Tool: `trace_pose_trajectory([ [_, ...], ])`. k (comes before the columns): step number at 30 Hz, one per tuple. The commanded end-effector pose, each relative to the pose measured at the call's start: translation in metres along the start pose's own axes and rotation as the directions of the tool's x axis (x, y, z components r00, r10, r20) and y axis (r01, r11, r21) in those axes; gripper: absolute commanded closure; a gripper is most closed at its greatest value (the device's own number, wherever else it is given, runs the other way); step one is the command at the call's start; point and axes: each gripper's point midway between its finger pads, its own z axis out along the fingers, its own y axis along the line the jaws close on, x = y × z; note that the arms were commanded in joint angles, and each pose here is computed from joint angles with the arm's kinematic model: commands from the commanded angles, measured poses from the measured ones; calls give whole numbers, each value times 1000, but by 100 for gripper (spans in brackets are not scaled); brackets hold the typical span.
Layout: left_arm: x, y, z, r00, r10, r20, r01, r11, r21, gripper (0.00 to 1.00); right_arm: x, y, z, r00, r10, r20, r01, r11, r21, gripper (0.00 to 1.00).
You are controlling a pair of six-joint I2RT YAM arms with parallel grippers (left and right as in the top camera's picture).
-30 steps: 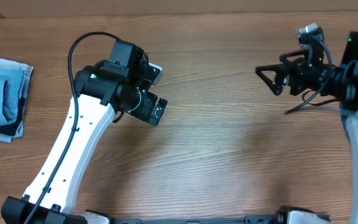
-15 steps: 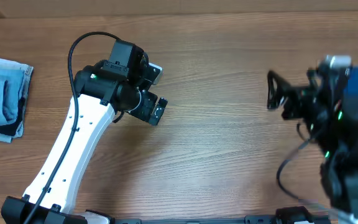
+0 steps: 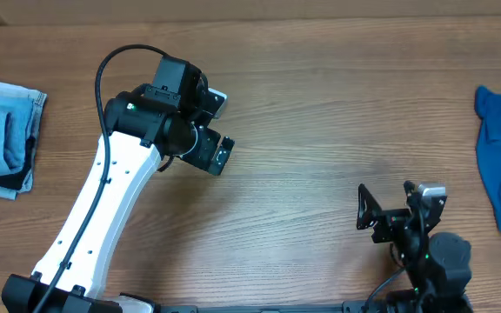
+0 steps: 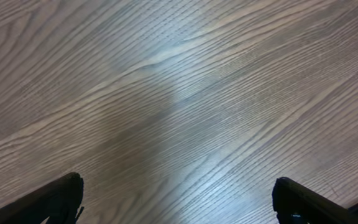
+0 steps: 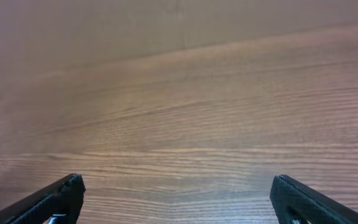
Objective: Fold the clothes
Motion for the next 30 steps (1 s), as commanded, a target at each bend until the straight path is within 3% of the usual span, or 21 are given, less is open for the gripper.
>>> trace_pose_trajectory([
  [1, -4, -4, -6, 999, 24, 24, -24, 1000, 8, 0, 17, -5, 3, 1000, -2, 17, 2, 1000, 4, 0],
  [5, -4, -4, -6, 999, 24, 24, -24, 1000, 8, 0, 38, -9, 10, 1000, -1, 4, 1, 1000, 6, 0],
  [30, -4, -5, -6, 999, 27, 24, -28, 1000, 9, 0, 35, -9, 9, 1000, -2, 16, 2, 1000, 4, 0],
])
